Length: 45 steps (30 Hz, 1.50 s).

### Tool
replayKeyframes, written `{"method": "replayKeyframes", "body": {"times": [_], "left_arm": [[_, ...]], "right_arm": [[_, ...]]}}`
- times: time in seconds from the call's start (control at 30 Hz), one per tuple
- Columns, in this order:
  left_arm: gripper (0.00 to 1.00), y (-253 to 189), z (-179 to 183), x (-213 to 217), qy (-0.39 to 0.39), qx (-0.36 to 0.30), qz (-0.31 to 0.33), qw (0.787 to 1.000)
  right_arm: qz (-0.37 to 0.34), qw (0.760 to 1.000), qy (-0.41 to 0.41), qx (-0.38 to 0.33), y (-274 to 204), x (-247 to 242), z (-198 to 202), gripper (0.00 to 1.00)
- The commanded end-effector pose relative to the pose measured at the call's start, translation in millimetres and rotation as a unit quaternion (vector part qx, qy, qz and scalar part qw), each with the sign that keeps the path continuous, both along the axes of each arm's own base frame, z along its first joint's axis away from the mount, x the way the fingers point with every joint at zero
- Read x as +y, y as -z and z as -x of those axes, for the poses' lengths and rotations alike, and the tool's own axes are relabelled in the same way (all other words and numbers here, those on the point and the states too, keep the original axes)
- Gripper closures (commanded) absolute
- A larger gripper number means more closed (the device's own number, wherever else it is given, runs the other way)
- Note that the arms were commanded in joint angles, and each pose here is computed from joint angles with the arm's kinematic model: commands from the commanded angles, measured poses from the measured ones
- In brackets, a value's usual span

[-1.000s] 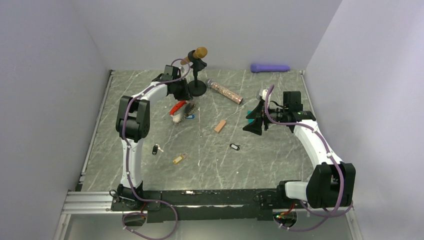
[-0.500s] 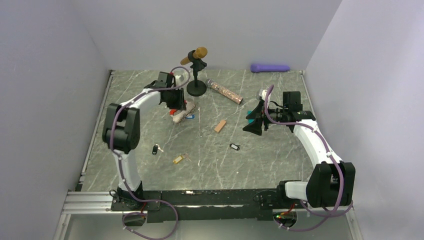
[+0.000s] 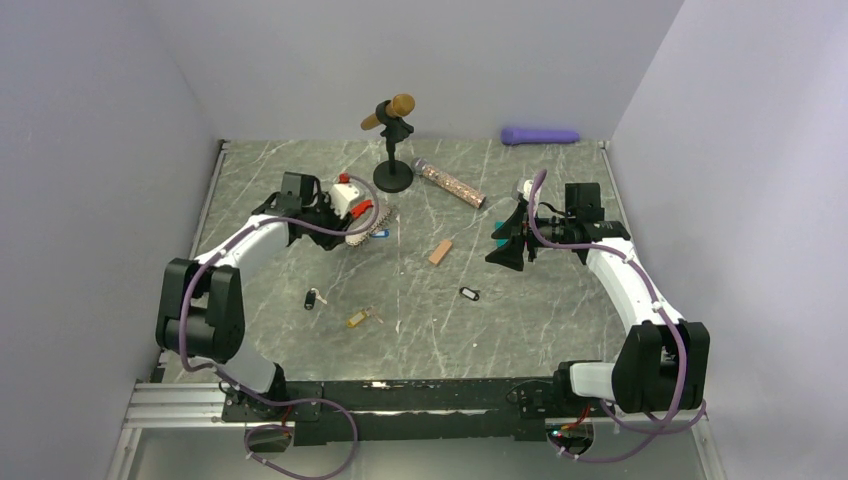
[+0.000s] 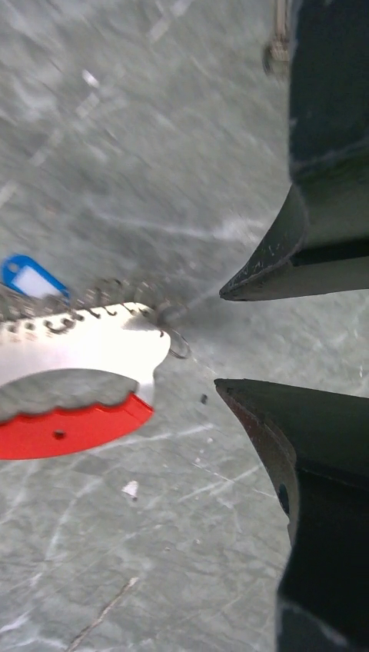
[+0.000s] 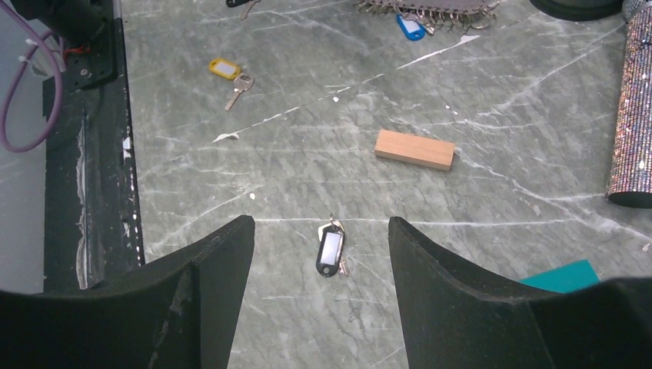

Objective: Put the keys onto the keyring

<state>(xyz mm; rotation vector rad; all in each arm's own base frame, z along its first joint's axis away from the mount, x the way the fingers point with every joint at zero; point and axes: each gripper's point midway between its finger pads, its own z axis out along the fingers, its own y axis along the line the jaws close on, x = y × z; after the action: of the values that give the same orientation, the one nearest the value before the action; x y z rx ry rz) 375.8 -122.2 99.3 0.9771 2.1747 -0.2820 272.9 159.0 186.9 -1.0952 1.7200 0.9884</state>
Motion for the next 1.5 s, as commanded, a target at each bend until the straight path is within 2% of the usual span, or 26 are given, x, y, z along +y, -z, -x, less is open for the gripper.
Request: {"method": "replayKeyframes", "body": {"times": [0.0, 0.2, 0.4, 0.73, 1.07, 1.47], "left_arm": [[0.53, 13.8, -9.5, 9.9, 0.091, -0.056, -0.037, 0.994], [0.56, 30.1, -10.6, 11.3, 0.135, -0.041, -0.051, 0.989], [0.57, 35.9, -14.9, 7.7, 0.158, -0.054, -0.056, 0.984], [0.57, 60.1, -19.4, 1.3, 0.194, -0.037, -0.132, 0.971], [0.61, 69.3, -25.9, 13.8, 0.170, -0.036, -0.182, 0.968], [0.58, 61.1, -25.5, 22.7, 0.160, -0.050, -0.178, 0.970]], "right_arm": [[-0.013, 1.000, -0.016, -0.016, -9.8, 2.3, 2.6, 0.32], [-0.013, 1.000, -0.019, -0.017, -9.6, 2.6, 3.6, 0.31], [-0.010, 1.000, -0.025, -0.010, -7.0, 2.2, 4.3, 0.32], [-0.012, 0.999, -0.026, -0.015, -10.4, 2.9, 5.5, 0.32], [-0.015, 0.999, -0.026, -0.016, -12.1, 3.1, 6.2, 0.31], [-0.014, 0.999, -0.028, -0.016, -12.2, 3.0, 6.8, 0.31]]}}
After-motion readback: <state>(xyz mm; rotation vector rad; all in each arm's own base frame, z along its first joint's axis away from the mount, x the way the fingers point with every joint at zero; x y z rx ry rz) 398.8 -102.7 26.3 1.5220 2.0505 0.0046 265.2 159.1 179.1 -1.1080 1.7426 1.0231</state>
